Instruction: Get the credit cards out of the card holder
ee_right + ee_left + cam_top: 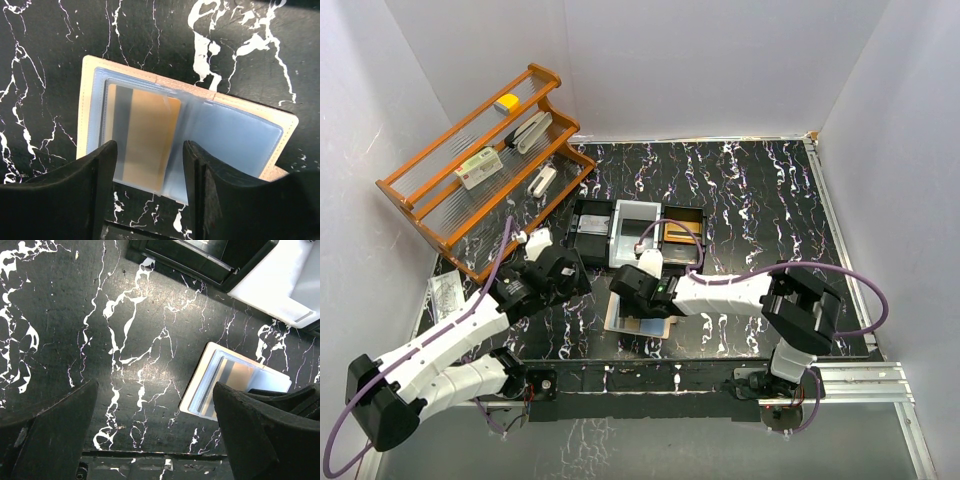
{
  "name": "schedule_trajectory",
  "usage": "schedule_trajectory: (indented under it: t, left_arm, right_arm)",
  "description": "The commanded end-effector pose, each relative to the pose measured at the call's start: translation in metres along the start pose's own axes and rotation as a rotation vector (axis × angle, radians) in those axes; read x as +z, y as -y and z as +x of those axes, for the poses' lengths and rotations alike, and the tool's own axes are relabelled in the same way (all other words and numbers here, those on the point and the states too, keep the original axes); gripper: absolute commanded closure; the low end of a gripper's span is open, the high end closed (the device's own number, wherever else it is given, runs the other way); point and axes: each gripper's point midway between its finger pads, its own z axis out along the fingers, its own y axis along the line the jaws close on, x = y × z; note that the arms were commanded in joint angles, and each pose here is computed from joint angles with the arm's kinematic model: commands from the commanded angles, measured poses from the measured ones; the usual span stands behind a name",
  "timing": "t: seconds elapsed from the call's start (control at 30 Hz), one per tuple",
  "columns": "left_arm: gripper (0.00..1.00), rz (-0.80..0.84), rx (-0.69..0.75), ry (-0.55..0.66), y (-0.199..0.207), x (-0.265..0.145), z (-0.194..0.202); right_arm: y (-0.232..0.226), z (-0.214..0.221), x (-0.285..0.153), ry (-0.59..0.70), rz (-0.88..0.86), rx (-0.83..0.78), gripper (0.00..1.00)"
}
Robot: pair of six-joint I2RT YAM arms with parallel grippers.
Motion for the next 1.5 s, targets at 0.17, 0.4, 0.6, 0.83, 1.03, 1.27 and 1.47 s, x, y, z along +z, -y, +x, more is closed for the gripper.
schedule_trajectory:
  t: [0.17, 0.4, 0.6, 0.83, 1.03, 1.27, 1.47]
  left_arm:
    - [0.01, -0.024, -0.109, 0.128, -0.017, -0.021, -0.025]
    - [0.01, -0.010, -0.114, 0.137, -0.018, -0.025, -0.026]
    - [0.01, -0.014, -0.100, 0.103, -0.015, -0.018, -0.019]
    - [0.01, 0.006, -0.065, 0.088, -0.004, -0.014, -0.021]
    - [0.01, 0.027, -0.057, 0.066, 0.001, -0.012, -0.016]
    - [0.01, 0.041, -0.045, 0.055, 0.006, -0.011, -0.015]
    - [0.01, 0.060, -0.037, 0.034, 0.007, -0.009, -0.009]
  right_arm:
    - [-0.021, -0.046, -0.021, 0.082, 0.070, -0.078, 0.38]
    - [-0.004, -0.022, 0.006, 0.008, 0.171, -0.061, 0.36]
    - [0.025, -0.003, 0.018, -0.023, 0.271, -0.053, 0.36]
    - [0.029, 0.010, 0.023, -0.045, 0.229, -0.045, 0.37]
    - [0.010, 0.002, 0.014, -0.039, 0.096, -0.011, 0.38]
    - [0.002, -0.006, 0.011, -0.047, 0.048, 0.004, 0.47]
    - [-0.012, -0.012, -0.001, -0.041, -0.022, 0.012, 0.50]
